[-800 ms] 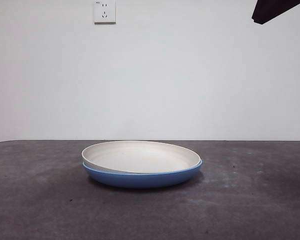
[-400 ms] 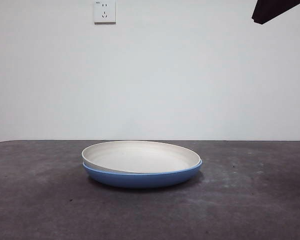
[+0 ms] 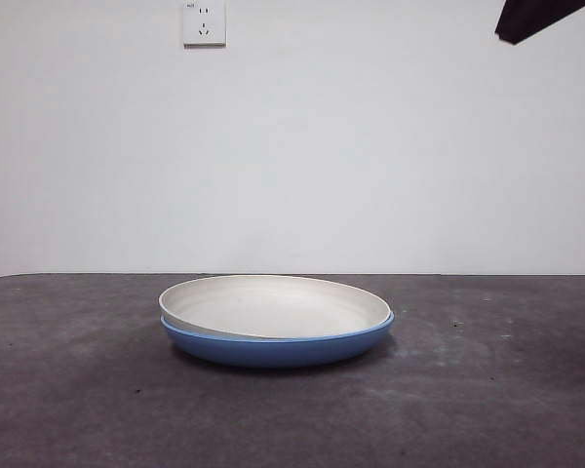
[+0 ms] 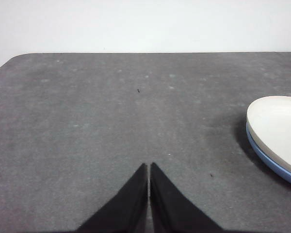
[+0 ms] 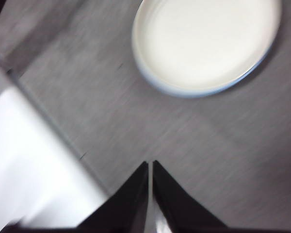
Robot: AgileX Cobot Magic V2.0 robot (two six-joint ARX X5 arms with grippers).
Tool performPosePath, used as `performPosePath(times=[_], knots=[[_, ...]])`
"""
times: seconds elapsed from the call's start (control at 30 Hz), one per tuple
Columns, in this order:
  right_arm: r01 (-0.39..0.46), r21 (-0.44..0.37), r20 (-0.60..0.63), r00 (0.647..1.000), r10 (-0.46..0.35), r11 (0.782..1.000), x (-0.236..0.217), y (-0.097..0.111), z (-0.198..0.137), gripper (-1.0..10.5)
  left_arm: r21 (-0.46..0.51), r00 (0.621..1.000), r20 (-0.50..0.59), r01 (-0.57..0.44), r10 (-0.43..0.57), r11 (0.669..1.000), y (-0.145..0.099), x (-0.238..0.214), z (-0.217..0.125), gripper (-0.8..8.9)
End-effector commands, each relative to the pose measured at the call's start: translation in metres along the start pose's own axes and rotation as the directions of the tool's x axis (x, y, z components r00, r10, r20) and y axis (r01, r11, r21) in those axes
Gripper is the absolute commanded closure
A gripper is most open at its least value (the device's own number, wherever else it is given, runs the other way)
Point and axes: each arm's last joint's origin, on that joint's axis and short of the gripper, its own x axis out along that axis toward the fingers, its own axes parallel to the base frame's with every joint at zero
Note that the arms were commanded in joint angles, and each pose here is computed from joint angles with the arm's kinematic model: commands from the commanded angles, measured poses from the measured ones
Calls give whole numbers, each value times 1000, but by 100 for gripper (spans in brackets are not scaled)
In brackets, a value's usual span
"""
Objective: Pick up the white plate, put it on the blue plate, put it on desk
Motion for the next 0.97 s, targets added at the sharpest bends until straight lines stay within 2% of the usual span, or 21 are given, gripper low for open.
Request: performPosePath(times=[0.03, 0.17, 0.27, 0.43, 0.6, 0.77, 0.83, 0.97], knots=[[54, -59, 166, 985, -44, 997, -16, -5, 9, 939, -12, 1000, -25, -1, 1, 1000, 0, 2, -7, 804], [152, -21, 399, 908, -131, 988, -43, -15, 4, 939, -12, 1000, -25, -1, 1, 1000, 0, 2, -7, 804], [253, 15, 526, 821, -223, 967, -58, -24, -8, 939, -12, 1000, -25, -1, 1, 1000, 0, 2, -7, 804], [406, 91, 675, 646, -356, 909, -66, -36, -39, 939, -12, 1000, -25, -1, 1, 1000, 0, 2, -7, 804], [484, 134, 754, 516, -406, 865, -53, -45, -71, 939, -12, 1000, -26, -1, 1, 1000, 0, 2, -7, 804], [514, 143, 791, 454, -410, 846, -31, -52, -99, 939, -12, 1000, -26, -1, 1, 1000, 0, 2, -7, 804], [530, 163, 797, 427, -428, 832, -22, -56, -109, 939, -12, 1000, -26, -1, 1, 1000, 0, 2, -7, 804], [553, 213, 778, 403, -482, 806, -5, -64, -125, 939, -12, 1000, -26, -1, 1, 1000, 0, 2, -7, 804]])
